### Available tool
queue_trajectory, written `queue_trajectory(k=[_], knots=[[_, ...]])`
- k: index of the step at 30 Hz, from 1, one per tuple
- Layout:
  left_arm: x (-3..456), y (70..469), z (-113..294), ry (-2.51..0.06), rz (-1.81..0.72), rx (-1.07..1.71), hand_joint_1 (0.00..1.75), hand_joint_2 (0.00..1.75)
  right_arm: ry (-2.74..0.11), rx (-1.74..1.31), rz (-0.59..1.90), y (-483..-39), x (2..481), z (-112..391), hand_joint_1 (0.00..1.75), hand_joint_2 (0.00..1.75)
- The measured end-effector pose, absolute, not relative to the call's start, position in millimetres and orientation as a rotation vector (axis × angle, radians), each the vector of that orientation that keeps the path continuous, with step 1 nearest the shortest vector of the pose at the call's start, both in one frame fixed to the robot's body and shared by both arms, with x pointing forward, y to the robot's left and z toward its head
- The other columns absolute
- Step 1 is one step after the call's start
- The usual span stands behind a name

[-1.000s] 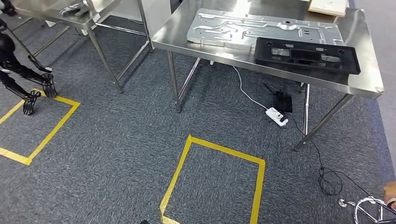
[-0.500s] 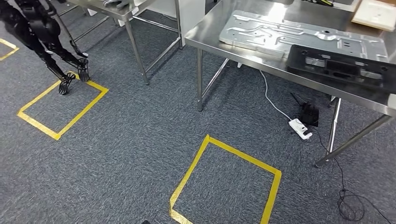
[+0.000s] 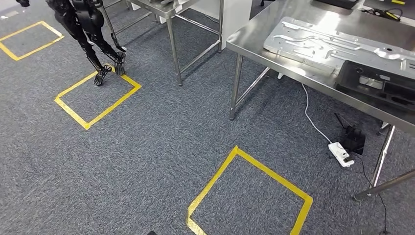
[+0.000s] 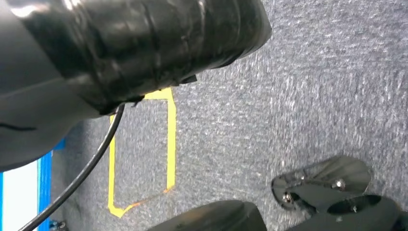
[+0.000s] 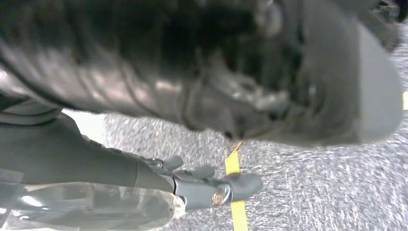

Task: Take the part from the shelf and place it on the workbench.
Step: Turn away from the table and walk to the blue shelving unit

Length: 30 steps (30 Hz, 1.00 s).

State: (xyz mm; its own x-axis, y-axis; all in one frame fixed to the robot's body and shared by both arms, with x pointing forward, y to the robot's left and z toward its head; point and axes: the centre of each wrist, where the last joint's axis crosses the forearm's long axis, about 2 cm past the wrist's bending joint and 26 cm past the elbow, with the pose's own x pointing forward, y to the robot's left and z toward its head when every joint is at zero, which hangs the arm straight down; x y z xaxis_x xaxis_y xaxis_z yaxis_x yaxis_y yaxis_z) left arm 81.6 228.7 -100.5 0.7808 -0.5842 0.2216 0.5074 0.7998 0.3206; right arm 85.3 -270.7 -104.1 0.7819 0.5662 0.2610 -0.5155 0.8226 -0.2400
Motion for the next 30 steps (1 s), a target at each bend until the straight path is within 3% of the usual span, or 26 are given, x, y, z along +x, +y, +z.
queue_trajectory(k=[30], knots=[[80.8,227.0,-100.5,-0.314,-0.605,0.247,0.0,0.0,-0.327,-0.158,0.649,-267.3,84.5,-104.1,0.0,0.0]])
